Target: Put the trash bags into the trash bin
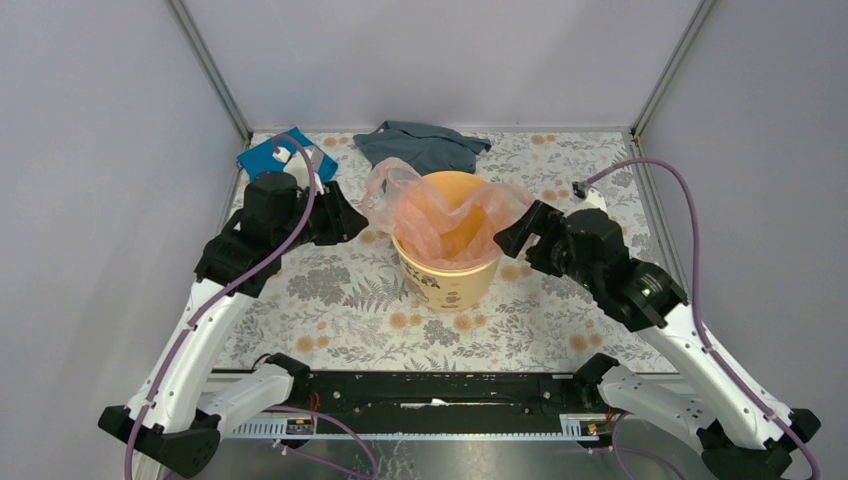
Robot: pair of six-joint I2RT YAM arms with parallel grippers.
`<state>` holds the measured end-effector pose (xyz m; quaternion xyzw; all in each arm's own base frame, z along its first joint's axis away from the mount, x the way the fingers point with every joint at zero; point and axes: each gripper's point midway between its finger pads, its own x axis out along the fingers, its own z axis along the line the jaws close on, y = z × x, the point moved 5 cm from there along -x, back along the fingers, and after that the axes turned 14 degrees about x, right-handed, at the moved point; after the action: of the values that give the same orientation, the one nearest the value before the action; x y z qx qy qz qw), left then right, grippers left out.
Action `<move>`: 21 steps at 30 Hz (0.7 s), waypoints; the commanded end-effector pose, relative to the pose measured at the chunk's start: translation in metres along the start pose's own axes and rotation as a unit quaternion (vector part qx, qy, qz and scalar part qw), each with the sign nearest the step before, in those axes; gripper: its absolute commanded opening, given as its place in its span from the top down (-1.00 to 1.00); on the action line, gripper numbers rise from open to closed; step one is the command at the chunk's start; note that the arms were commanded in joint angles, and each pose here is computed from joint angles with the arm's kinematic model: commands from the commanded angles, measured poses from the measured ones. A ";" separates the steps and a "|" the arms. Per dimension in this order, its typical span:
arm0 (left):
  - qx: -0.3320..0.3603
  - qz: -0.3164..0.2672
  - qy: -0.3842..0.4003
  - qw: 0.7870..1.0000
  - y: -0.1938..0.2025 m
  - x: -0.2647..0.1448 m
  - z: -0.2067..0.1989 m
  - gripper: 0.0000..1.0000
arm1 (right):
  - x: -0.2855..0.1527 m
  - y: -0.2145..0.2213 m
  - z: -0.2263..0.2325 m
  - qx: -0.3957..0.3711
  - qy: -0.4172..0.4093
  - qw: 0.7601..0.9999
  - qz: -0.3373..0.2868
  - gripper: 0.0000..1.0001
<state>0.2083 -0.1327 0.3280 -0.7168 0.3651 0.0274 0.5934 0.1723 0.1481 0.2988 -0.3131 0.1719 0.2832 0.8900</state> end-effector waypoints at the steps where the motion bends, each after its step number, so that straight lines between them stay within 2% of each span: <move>1: -0.011 -0.035 0.020 0.999 -0.009 -0.010 -0.007 -0.09 | 0.016 -0.005 0.024 0.058 -0.048 0.997 -0.014 -0.52; 3: -0.028 -0.035 0.048 0.998 -0.006 -0.014 -0.015 -0.43 | 0.018 -0.005 0.021 0.059 -0.040 0.997 -0.023 0.02; 4: -0.036 -0.038 0.066 0.996 -0.005 -0.016 -0.020 -0.62 | 0.017 -0.006 0.021 0.057 -0.041 0.997 -0.023 0.23; 6: -0.060 -0.041 0.094 0.993 0.001 -0.017 -0.026 -0.93 | 0.013 -0.006 0.023 0.057 -0.048 0.997 -0.020 0.43; 7: -0.079 -0.041 0.102 0.991 0.004 -0.015 -0.028 -0.97 | 0.011 -0.006 0.024 0.058 -0.051 0.997 -0.018 0.51; 13: -0.134 -0.054 0.101 0.984 0.008 0.014 -0.023 -0.95 | 0.009 0.000 0.027 0.064 -0.071 0.995 0.001 0.79; 19: -0.140 -0.072 0.086 0.984 -0.005 0.040 -0.017 -0.68 | 0.008 0.001 0.027 0.059 -0.072 0.996 0.005 0.86; 21: -0.137 -0.070 0.082 0.985 -0.007 0.047 -0.016 -0.44 | 0.007 0.001 0.026 0.057 -0.071 0.996 0.004 0.87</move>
<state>0.2208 -0.1637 0.2933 -0.7978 0.3906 0.0244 0.4588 0.1808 0.1674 0.3082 -0.2470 0.1421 0.2974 0.9112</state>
